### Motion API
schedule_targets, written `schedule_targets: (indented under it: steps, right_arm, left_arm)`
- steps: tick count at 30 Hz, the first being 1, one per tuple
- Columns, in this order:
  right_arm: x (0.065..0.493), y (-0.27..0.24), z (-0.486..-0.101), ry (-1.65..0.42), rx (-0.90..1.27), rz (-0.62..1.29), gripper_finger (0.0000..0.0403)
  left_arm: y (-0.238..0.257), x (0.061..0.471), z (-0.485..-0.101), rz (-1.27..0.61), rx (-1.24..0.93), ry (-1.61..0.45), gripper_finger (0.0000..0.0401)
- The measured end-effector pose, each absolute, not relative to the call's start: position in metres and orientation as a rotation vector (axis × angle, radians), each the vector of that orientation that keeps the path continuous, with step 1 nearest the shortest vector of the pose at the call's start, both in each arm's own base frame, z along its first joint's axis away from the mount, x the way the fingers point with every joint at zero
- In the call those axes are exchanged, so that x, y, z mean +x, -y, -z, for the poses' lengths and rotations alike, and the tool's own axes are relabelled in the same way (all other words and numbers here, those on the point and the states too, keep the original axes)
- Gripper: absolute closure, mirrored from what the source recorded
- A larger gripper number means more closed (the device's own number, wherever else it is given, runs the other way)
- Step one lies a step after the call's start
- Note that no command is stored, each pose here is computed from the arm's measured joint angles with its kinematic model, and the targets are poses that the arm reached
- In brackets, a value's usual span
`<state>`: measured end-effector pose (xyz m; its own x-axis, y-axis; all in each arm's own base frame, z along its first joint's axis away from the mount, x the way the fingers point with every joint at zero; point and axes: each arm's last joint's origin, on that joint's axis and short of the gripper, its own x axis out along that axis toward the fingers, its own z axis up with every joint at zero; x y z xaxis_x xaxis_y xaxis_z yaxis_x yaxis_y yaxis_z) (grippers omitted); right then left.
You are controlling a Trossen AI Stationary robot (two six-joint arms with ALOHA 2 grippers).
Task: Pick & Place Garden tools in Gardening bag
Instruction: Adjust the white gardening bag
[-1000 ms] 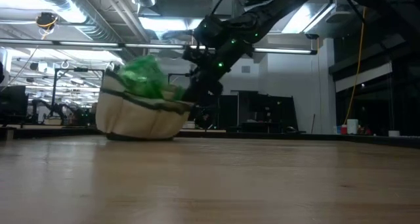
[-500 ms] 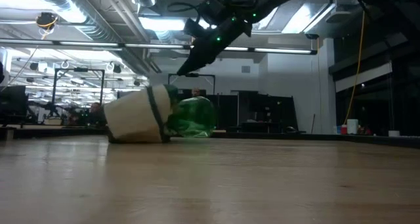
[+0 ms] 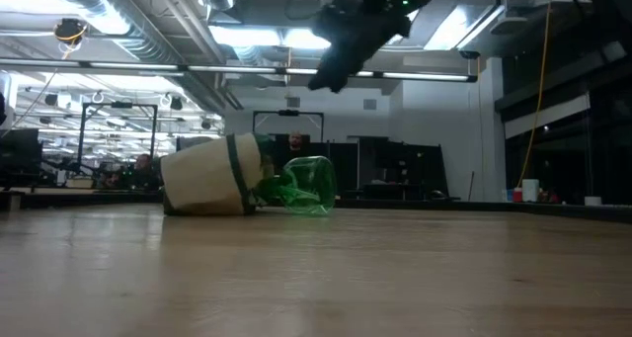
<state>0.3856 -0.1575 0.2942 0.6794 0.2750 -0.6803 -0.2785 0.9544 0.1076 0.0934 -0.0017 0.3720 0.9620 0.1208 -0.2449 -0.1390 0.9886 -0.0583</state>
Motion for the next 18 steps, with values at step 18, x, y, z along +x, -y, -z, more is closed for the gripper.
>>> schedule_targets:
  steps: [18]
  right_arm:
    - [0.28, 0.101, -0.207, -0.573, 0.177, -0.098, 0.0378]
  left_arm:
    - [-0.033, 0.194, -0.358, -0.363, -0.049, -0.691, 0.0265]
